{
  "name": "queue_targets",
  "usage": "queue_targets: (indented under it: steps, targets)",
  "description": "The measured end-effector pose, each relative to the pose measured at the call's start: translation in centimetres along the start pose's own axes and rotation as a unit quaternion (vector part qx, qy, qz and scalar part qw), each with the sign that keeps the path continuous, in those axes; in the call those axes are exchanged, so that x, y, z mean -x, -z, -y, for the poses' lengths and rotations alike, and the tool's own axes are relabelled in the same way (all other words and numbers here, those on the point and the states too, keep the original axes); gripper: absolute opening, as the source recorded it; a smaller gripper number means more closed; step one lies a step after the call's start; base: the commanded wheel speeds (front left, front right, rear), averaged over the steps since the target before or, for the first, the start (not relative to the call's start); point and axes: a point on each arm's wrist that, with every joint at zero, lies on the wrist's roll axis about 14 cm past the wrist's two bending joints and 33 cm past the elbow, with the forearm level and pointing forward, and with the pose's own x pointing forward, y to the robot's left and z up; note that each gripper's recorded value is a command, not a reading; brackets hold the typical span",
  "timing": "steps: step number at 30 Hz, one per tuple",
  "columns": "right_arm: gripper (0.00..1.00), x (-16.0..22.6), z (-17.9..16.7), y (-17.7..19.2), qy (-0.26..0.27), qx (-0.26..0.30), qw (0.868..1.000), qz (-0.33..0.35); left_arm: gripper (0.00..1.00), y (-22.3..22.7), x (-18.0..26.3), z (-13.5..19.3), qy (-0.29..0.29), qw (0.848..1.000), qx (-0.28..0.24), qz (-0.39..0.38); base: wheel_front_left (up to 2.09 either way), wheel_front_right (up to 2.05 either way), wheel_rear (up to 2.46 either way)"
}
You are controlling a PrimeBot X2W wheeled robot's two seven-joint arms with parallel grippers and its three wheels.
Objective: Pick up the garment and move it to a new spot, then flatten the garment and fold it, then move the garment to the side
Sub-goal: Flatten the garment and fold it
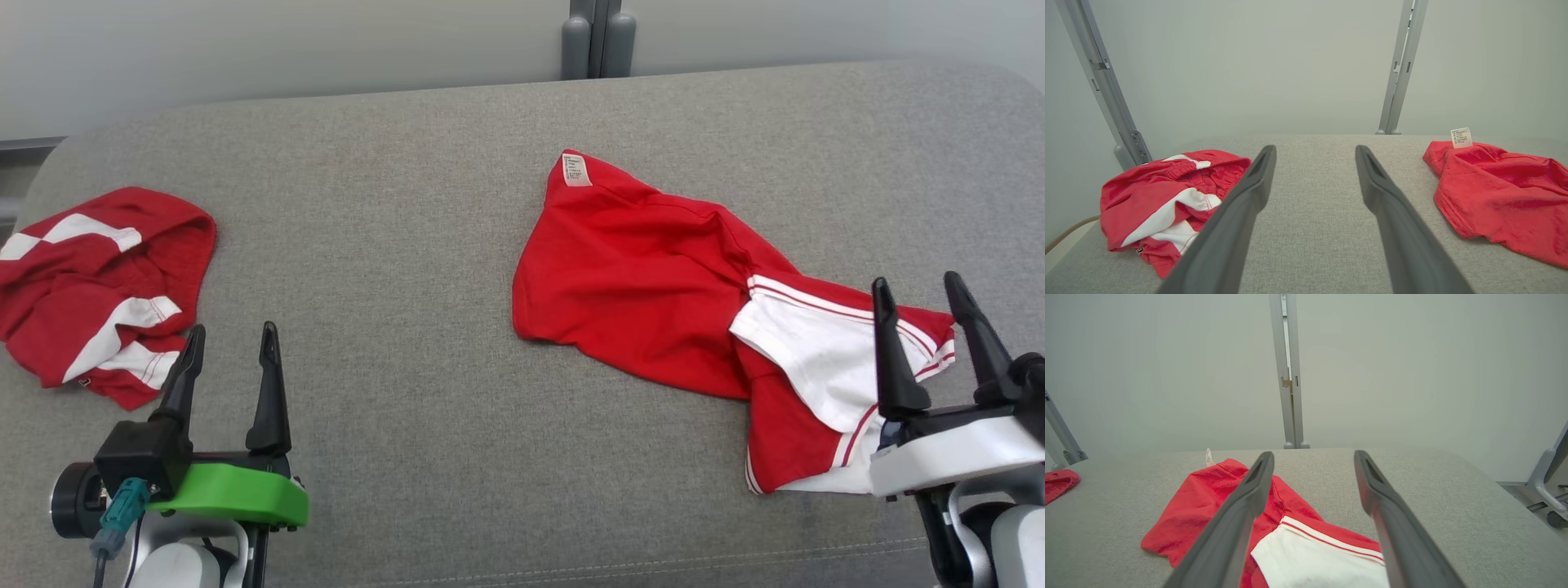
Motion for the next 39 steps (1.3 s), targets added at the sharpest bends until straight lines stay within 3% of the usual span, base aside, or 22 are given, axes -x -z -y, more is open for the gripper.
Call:
queue_targets:
  steps: [10,30,34,39]
  targets:
    - [1.0,1.5,-4.2,0.4,-0.05,-0.018,0.998,-0.014,1.0,-0.4,1.5,0.2,0.002,1.0,-0.004,-0.003,0.0,0.0,0.0]
    - [1.0,2.7,-4.8,2.3,-0.049,-0.037,0.997,-0.043,1.0,0.7,2.5,0.2,0.001,1.0,-0.006,-0.025,0.0,0.0,0.0]
    - [1.0,2.2,-4.9,2.5,-0.05,-0.04,0.997,-0.044,1.0,0.4,0.8,2.2,0.042,0.999,-0.005,-0.027,0.0,0.0,0.0]
    - [1.0,1.9,-4.4,2.4,-0.044,-0.037,0.998,-0.039,1.0,1.9,-1.8,7.3,0.134,0.987,0.007,-0.093,0.0,0.0,0.0]
